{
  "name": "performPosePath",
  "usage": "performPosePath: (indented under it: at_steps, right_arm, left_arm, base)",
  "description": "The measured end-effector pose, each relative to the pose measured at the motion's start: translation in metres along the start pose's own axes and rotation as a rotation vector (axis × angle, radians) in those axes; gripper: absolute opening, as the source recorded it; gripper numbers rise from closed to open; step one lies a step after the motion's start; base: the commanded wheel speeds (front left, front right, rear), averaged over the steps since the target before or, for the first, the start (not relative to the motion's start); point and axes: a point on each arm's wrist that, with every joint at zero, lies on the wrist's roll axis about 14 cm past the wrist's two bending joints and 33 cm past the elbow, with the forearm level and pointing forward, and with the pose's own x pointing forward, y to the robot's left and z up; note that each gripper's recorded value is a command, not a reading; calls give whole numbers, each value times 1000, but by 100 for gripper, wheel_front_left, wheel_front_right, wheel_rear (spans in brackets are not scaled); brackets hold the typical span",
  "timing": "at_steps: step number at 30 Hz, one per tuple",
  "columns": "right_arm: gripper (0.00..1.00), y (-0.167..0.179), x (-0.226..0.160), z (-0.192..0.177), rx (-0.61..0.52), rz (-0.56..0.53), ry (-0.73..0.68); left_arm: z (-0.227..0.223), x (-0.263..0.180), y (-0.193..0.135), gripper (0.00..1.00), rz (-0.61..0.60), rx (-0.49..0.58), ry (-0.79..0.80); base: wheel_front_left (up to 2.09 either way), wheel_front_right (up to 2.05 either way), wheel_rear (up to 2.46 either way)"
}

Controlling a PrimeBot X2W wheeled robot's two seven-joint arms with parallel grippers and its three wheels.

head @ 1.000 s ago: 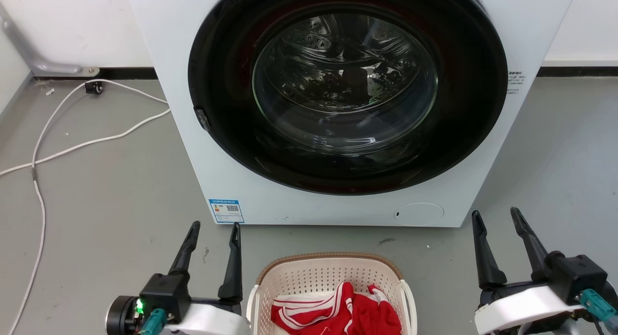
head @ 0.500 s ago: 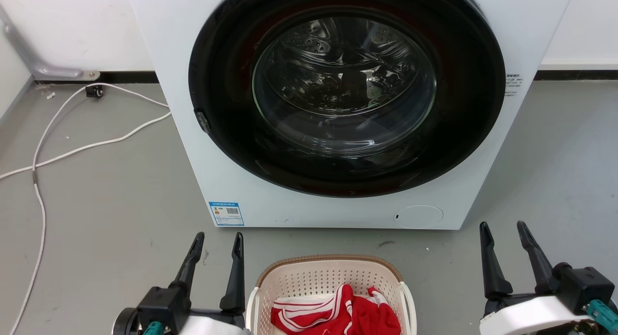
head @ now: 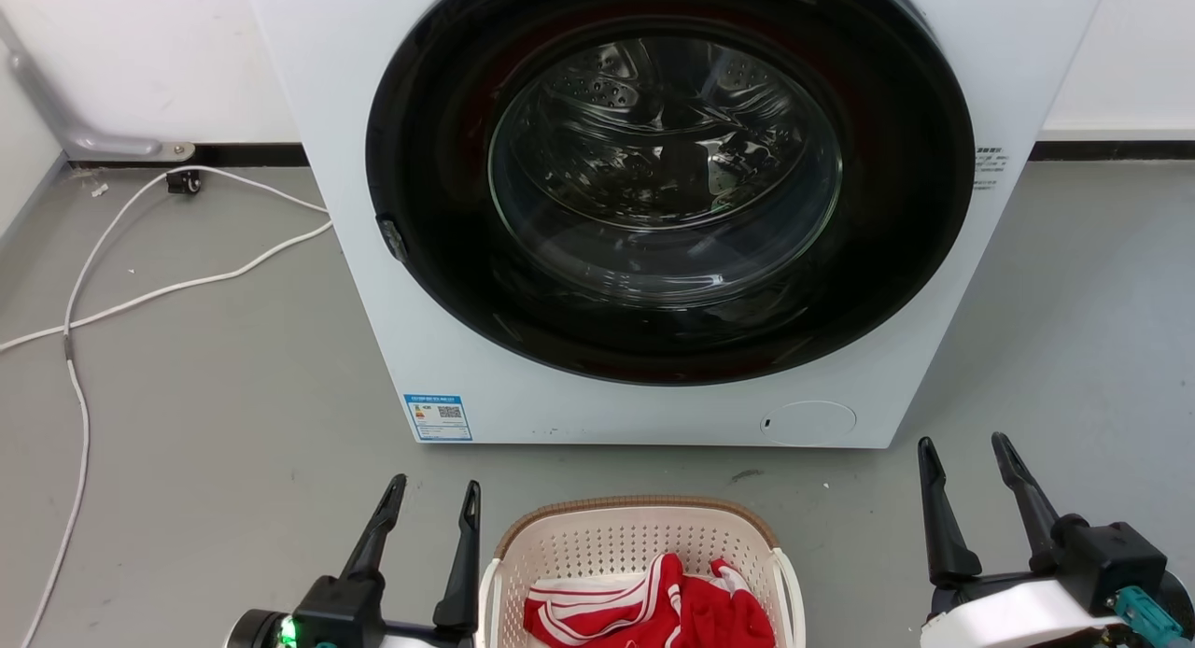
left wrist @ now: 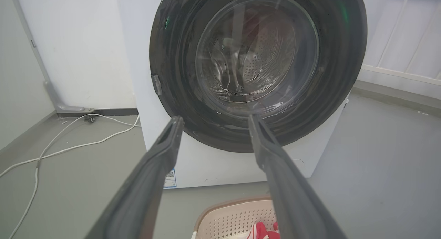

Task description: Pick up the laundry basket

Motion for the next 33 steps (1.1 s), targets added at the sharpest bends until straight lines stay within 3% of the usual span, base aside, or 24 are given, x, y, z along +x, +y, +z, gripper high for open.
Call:
performPosePath:
  at_steps: [6, 24, 33]
  right_arm:
    - [100, 1, 0, 0, -27, 8, -4]
    - [100, -1, 1, -6, -11, -1, 10]
    - [100, -11, 7, -26, -34, -23, 89]
  left_arm:
    - [-3, -1, -5, 100, -24, 63, 4]
    - [-10, 0, 4, 100, 10, 37, 26]
    - [-49, 0, 8, 100, 20, -6, 148]
  base:
    - [0, 0, 0]
    - [0, 0, 0]
    - [0, 0, 0]
